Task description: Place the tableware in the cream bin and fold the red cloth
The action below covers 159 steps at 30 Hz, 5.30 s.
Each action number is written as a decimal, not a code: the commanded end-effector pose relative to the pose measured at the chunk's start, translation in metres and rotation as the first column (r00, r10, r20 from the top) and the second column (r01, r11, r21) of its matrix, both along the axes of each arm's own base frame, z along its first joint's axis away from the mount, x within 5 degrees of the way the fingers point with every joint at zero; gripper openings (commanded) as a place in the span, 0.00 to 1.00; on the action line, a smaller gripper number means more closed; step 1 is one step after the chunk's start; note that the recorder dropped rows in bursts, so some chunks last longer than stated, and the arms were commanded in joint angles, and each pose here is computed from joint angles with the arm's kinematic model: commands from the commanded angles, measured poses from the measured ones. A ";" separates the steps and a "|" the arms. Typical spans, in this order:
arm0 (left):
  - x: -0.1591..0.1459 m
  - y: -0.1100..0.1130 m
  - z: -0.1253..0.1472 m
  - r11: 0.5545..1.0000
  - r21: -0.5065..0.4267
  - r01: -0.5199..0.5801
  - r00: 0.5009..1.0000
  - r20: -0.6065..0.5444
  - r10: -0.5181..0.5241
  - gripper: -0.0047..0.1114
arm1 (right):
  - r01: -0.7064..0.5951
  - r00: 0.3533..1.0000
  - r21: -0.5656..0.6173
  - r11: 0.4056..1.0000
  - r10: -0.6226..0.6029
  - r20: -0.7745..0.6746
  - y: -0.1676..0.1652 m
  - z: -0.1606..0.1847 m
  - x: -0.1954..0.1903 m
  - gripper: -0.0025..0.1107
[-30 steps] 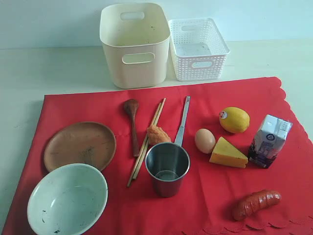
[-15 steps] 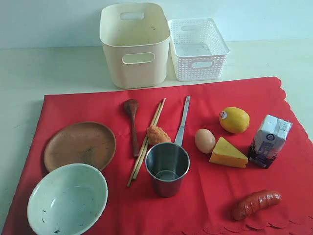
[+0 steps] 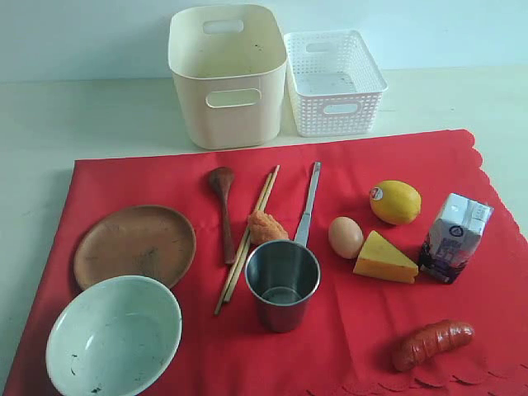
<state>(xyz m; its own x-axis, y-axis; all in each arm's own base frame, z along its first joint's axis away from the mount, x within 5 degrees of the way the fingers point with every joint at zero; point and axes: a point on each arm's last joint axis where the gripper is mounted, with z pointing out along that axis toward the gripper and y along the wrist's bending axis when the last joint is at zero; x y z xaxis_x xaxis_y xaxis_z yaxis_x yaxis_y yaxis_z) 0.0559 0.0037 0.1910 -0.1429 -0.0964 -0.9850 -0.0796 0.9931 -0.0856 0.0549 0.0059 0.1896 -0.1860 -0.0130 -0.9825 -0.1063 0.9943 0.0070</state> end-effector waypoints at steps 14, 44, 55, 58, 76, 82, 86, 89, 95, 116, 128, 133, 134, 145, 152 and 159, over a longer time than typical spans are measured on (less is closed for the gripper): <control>0.000 0.000 0.002 1.000 -0.004 0.000 1.000 0.021 0.000 0.05 | -0.027 0.915 0.147 0.989 -0.035 0.403 -0.001 0.038 -0.001 0.02; 0.000 0.000 0.002 1.000 -0.004 0.000 1.000 0.021 0.000 0.05 | -0.025 0.989 0.428 0.904 -0.039 0.141 0.005 0.104 0.022 0.02; 0.000 0.000 0.002 1.000 -0.004 0.000 1.000 0.021 0.000 0.05 | -0.022 0.915 0.150 0.989 0.080 -0.395 0.021 0.105 0.095 0.02; 0.000 0.000 0.002 1.000 -0.004 0.000 1.000 0.021 0.000 0.05 | -0.022 0.876 0.133 0.991 0.083 -0.475 0.024 0.102 0.120 0.02; 0.000 0.000 0.002 1.000 -0.004 0.000 1.000 0.021 0.000 0.05 | -0.234 0.659 0.055 0.971 0.200 -0.725 0.059 0.071 0.217 0.10; 0.000 0.000 0.002 1.000 -0.004 0.000 1.000 0.021 0.000 0.05 | -0.394 0.581 -0.021 0.919 0.231 -0.781 0.094 0.052 0.225 0.36; 0.000 0.000 0.002 1.000 -0.004 0.000 1.000 0.021 0.000 0.05 | -0.435 0.509 -0.044 0.900 0.205 -0.836 0.101 0.036 0.240 0.56; 0.000 0.000 0.002 1.000 -0.004 0.000 1.000 0.021 0.000 0.05 | -0.448 0.431 -0.027 0.894 0.190 -0.882 0.106 0.022 0.252 0.65; 0.000 0.000 0.002 1.000 -0.004 0.000 1.000 0.021 0.000 0.05 | -0.473 0.380 -0.061 0.879 0.141 -0.914 0.108 -0.010 0.270 0.68; 0.000 0.000 0.002 1.000 -0.004 0.000 1.000 0.021 0.000 0.05 | -0.495 0.455 -0.167 0.853 0.091 -0.886 0.106 -0.037 0.288 0.02; 0.000 0.000 0.002 1.000 -0.004 0.000 1.000 0.021 0.000 0.05 | -0.355 0.881 -0.257 0.899 0.229 -0.415 0.108 0.080 0.294 0.02; 0.000 0.000 0.002 1.000 -0.004 0.000 1.000 0.021 0.000 0.05 | -0.304 0.928 -0.215 0.928 0.238 -0.286 0.117 0.089 0.320 0.02; 0.000 0.000 0.002 1.000 -0.004 0.000 1.000 0.021 0.000 0.05 | -0.302 0.930 -0.214 0.929 0.238 -0.280 0.119 0.087 0.327 0.02; 0.000 0.000 0.002 1.000 -0.004 0.000 1.000 0.021 0.000 0.05 | -0.196 0.911 0.002 0.981 0.183 -0.370 0.145 0.033 0.407 0.02; 0.000 0.000 0.002 1.000 -0.004 0.000 1.000 0.021 0.000 0.05 | -0.183 0.878 0.017 0.983 0.171 -0.448 0.148 0.017 0.415 0.02; 0.000 0.000 0.002 1.000 -0.004 0.000 1.000 0.021 0.000 0.05 | -0.182 0.854 0.010 0.983 0.163 -0.495 0.149 -0.007 0.418 0.05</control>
<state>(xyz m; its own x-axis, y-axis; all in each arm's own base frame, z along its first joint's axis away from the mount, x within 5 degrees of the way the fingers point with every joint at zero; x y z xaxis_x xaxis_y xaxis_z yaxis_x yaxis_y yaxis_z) 0.0559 0.0037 0.1910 -0.1429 -0.0964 -0.9850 -0.0796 0.9931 -0.0856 0.4702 0.1538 0.1796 -0.6495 -0.1265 -0.7497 -0.2666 0.9614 0.0688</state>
